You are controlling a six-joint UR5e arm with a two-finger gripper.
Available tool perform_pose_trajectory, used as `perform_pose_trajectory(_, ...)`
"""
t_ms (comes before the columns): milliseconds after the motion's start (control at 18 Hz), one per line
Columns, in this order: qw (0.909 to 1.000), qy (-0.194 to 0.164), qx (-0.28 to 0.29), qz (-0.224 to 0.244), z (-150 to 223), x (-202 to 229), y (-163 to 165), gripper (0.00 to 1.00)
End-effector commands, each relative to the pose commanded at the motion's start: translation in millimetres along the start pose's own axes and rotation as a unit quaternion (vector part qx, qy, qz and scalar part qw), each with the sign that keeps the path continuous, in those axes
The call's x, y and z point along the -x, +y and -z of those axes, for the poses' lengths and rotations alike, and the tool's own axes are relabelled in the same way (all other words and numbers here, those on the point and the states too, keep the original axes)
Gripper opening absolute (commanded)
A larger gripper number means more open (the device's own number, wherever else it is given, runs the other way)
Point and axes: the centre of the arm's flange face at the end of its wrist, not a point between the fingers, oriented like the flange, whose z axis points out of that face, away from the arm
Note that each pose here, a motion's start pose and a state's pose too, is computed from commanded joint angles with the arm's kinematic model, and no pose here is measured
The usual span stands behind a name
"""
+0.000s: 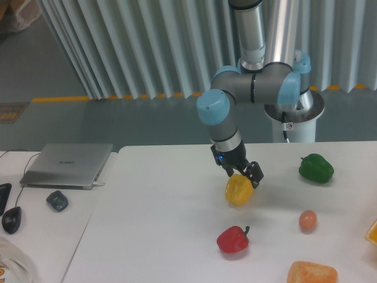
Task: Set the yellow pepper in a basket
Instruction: 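Lower the open gripper around the yellow pepper, then close the gripper on the yellow pepper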
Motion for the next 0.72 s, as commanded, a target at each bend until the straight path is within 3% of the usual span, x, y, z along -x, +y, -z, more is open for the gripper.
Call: perform_pose_trajectory(722,0.9998,-0.001,0.018,-0.01,-18.9,-5.4,-3.8,1.0)
